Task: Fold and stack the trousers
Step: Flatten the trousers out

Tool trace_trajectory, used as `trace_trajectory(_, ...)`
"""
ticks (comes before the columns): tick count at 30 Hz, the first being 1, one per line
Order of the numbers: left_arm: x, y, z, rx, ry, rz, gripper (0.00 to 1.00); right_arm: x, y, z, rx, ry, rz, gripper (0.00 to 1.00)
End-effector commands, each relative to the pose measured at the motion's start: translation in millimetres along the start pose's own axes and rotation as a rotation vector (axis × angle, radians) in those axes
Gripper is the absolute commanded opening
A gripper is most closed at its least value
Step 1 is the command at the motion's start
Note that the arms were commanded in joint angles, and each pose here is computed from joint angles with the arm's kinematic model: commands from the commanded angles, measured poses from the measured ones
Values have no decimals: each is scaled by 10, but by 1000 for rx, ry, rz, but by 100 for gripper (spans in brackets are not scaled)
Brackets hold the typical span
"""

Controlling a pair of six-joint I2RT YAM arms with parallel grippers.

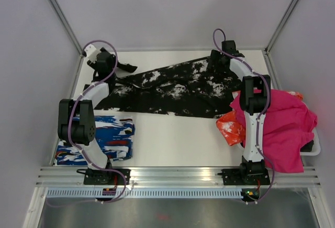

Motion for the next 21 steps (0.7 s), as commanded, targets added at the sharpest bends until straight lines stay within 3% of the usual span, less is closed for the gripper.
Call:
trace_trajectory(1, -123, 10, -51, -126, 49, 414, 70, 71, -88, 48, 42, 33, -8, 97)
trace_trajectory(2, -187, -75, -31, -113, 42, 432, 80, 71, -88, 48, 42, 33, -8, 97)
trace_trajectory(3, -186, -119, -22, -84, 64, 461, 82, 68, -86, 49, 42, 32, -5, 97)
trace_trajectory(9, -124, -618, 42, 225, 269, 806, 82, 80, -80, 63, 36, 34, -2, 97)
trace_trajectory(10, 25, -582, 126, 254, 334, 929, 82, 82, -79, 66, 34, 36, -3, 97)
trace_trajectory(14, 212, -705, 162, 315, 516, 1203, 81, 88, -88, 60, 41, 36, -6, 97)
trace_trajectory(17, 421, -673, 174, 356, 612, 1291, 81, 125, -86, 71, 43, 49, -9, 97)
trace_trajectory(21, 713, -728, 175, 317, 671, 1288, 82, 152, -97, 87, 44, 56, -5, 97)
Point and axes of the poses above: each gripper's point midway between its finger pads, its own z axis out along the fingers, its own y axis along the line the jaws close on, x = y × z, the point moved 7 cm from there along -z, back along the fingers, and after that the axes turned 13 degrees about -z, right-handed, at the moved point
